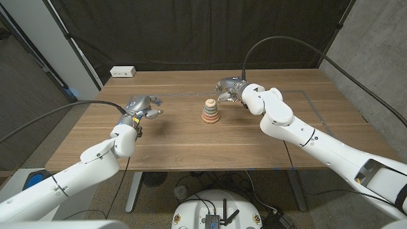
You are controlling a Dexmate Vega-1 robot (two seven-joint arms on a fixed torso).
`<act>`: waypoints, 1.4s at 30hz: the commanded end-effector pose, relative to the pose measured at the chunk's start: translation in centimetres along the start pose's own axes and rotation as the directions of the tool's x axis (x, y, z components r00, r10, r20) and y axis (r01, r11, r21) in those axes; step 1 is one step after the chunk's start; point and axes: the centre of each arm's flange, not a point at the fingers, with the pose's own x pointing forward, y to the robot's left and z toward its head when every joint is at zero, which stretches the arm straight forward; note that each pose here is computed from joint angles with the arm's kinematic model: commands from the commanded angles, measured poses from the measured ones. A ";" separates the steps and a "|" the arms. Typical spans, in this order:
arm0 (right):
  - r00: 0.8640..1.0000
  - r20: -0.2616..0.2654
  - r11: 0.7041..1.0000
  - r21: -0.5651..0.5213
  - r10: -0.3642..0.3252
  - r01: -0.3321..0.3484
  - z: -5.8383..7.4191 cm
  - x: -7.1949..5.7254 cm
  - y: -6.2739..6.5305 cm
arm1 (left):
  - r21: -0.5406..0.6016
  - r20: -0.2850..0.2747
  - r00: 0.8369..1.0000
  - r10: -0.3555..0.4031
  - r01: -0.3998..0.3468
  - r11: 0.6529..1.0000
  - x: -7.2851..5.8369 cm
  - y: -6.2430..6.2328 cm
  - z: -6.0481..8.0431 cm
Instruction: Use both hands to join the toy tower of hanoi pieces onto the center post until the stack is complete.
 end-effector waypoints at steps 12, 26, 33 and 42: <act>0.984 -0.106 0.976 0.150 -0.145 0.160 -4.2 -3.9 1.6 | -0.032 0.013 0.998 0.059 -0.059 0.998 0.0 0.5 0.9; 0.967 -0.146 0.959 0.162 -0.211 0.234 -5.8 -5.9 2.5 | -0.040 0.013 0.997 0.077 -0.076 0.996 -0.2 0.4 1.3; 0.959 -0.165 0.946 0.189 -0.232 0.261 -6.9 -6.4 3.2 | -0.022 0.015 0.997 0.069 -0.069 0.997 -0.1 0.7 2.0; 0.948 -0.196 0.939 0.189 -0.251 0.288 -8.1 -7.0 3.9 | -0.003 0.019 0.998 0.054 -0.054 0.999 -0.3 0.9 2.4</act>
